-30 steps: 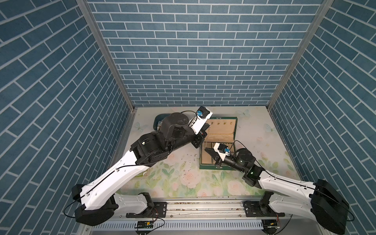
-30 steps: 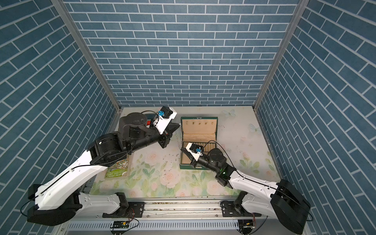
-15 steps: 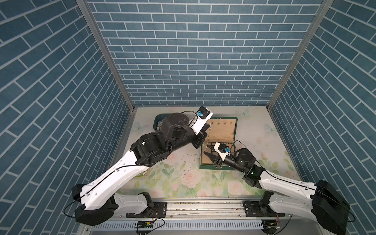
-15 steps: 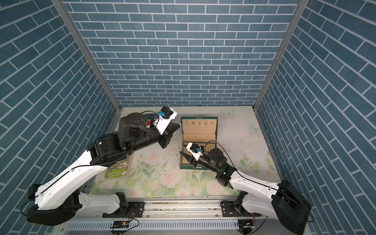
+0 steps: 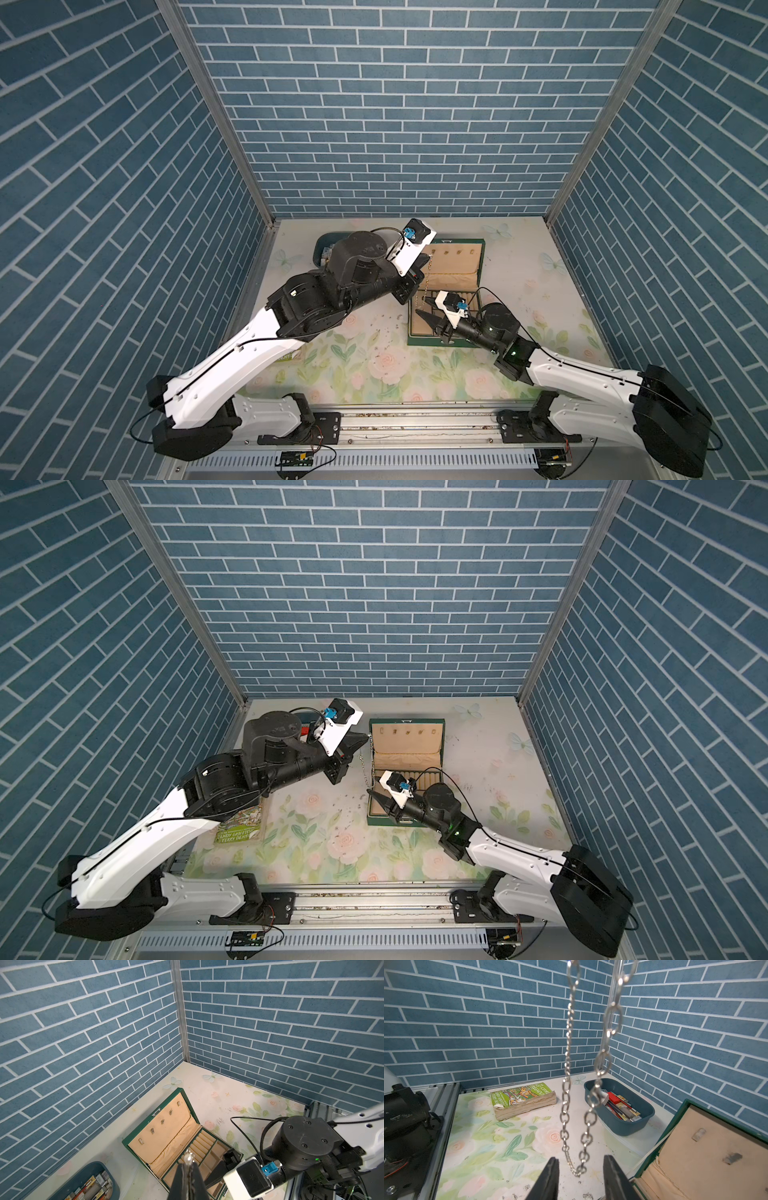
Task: Put jewelry chain into jewelry box
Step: Open the fastener on the jewelry box.
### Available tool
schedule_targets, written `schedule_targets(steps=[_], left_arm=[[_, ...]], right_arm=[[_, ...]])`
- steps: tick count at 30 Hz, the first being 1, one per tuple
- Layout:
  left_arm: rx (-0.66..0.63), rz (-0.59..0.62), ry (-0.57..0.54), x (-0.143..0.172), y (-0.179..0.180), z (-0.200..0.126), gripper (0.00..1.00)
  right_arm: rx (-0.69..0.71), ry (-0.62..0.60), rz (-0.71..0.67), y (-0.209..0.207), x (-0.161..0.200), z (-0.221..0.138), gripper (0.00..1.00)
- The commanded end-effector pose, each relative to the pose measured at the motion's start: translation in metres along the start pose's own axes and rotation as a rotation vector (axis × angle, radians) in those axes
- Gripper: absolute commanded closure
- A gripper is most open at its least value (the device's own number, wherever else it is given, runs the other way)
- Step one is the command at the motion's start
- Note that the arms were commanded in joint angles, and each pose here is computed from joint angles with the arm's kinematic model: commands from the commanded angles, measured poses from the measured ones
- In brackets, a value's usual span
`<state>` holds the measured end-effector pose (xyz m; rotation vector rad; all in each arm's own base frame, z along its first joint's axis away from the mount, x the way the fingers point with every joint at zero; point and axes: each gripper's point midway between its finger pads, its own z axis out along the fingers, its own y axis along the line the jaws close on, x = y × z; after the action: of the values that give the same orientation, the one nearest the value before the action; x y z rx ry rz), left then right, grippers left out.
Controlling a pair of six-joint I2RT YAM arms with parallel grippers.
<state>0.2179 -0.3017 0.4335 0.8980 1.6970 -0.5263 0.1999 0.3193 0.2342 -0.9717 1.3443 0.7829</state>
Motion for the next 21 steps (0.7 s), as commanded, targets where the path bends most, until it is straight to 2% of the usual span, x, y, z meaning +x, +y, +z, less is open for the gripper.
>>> schedule_targets(steps=[1, 4, 9, 12, 15, 18, 21], left_arm=[[-0.013, 0.003, -0.035, -0.011, 0.002, -0.012, 1.00], [-0.039, 0.001, -0.031, -0.009, 0.007, -0.011, 1.00], [-0.095, -0.004, -0.023, -0.001, 0.015, -0.008, 1.00], [-0.123, -0.003, -0.011, 0.006, 0.019, -0.003, 1.00], [-0.129, 0.001, 0.004, 0.013, 0.019, 0.003, 1.00], [-0.127, 0.003, 0.006, 0.017, 0.018, 0.007, 1.00], [-0.130, 0.008, 0.010, 0.021, 0.018, 0.011, 1.00]], right_arm=[[0.065, -0.018, 0.011, -0.011, -0.008, -0.003, 0.50], [0.140, -0.009, 0.027, -0.022, -0.003, -0.014, 0.37], [0.249, 0.004, 0.075, -0.035, 0.005, -0.035, 0.27], [0.366, -0.013, 0.152, -0.052, 0.009, -0.050, 0.20], [0.515, -0.029, 0.296, -0.082, 0.016, -0.064, 0.20], [0.639, -0.003, 0.493, -0.117, 0.029, -0.068, 0.25], [0.689, 0.001, 0.613, -0.141, 0.035, -0.063, 0.33]])
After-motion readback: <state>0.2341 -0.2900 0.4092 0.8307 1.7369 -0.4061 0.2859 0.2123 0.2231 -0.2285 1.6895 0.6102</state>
